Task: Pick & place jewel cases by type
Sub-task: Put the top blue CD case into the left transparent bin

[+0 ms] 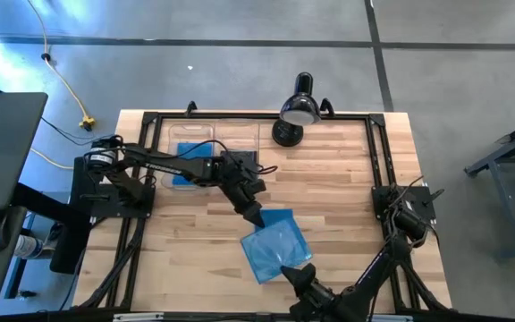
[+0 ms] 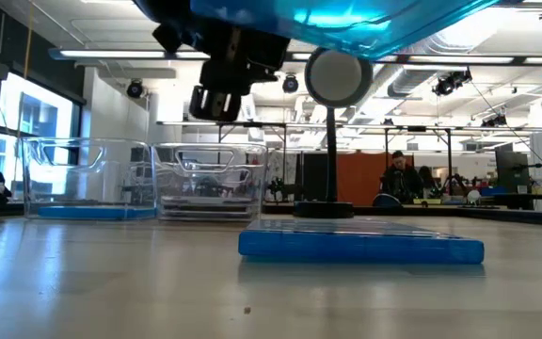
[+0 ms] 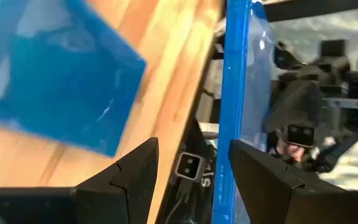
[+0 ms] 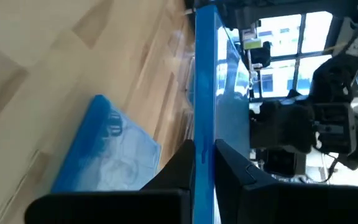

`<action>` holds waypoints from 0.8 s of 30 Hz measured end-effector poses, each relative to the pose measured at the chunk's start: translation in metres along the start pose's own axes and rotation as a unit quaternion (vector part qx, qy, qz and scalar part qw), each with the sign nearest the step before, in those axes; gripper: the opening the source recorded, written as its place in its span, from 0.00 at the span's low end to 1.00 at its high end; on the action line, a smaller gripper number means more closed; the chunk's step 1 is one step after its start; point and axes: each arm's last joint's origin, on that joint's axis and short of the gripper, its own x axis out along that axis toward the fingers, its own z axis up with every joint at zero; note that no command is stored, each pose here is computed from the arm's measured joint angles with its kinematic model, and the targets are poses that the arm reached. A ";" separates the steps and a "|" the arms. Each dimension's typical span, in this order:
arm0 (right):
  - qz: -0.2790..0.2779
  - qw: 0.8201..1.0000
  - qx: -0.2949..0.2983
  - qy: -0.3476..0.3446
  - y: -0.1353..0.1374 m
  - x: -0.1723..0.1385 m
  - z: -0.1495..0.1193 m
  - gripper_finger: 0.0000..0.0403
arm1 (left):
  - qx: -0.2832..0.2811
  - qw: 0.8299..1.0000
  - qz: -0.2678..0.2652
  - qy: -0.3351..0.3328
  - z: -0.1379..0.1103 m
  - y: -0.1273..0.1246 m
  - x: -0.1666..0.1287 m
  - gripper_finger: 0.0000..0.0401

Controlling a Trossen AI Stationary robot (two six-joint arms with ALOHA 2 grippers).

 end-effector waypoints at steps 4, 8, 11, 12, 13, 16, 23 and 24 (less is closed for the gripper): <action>0.007 1.000 -0.005 -0.002 0.000 0.005 0.003 0.04 | -0.002 1.000 -0.007 0.019 -0.001 0.004 0.006 0.49; 0.012 1.000 0.000 -0.003 0.000 0.006 0.004 0.04 | 0.036 0.999 -0.030 0.005 0.003 -0.002 0.006 0.49; 0.007 1.000 -0.004 -0.006 0.000 0.004 0.004 0.04 | 0.050 0.997 -0.051 0.008 0.004 -0.006 0.006 0.49; 0.004 1.000 -0.003 -0.008 0.000 0.003 0.005 0.04 | 0.050 0.997 -0.053 0.010 0.003 -0.006 0.005 0.49; 0.003 1.000 -0.002 -0.009 0.001 0.003 0.005 0.04 | 0.050 0.997 -0.052 0.012 0.003 -0.006 0.005 0.49; 0.003 1.000 0.000 -0.010 0.001 0.002 0.005 0.04 | 0.057 0.997 -0.054 0.014 0.003 -0.006 0.006 0.49; 0.000 1.000 0.004 -0.011 0.001 0.002 0.005 0.04 | 0.070 0.996 -0.055 0.011 0.006 -0.005 0.003 0.49; 0.000 1.000 0.005 -0.011 0.001 0.002 0.005 0.04 | 0.073 0.996 -0.054 0.008 0.007 -0.004 0.002 0.49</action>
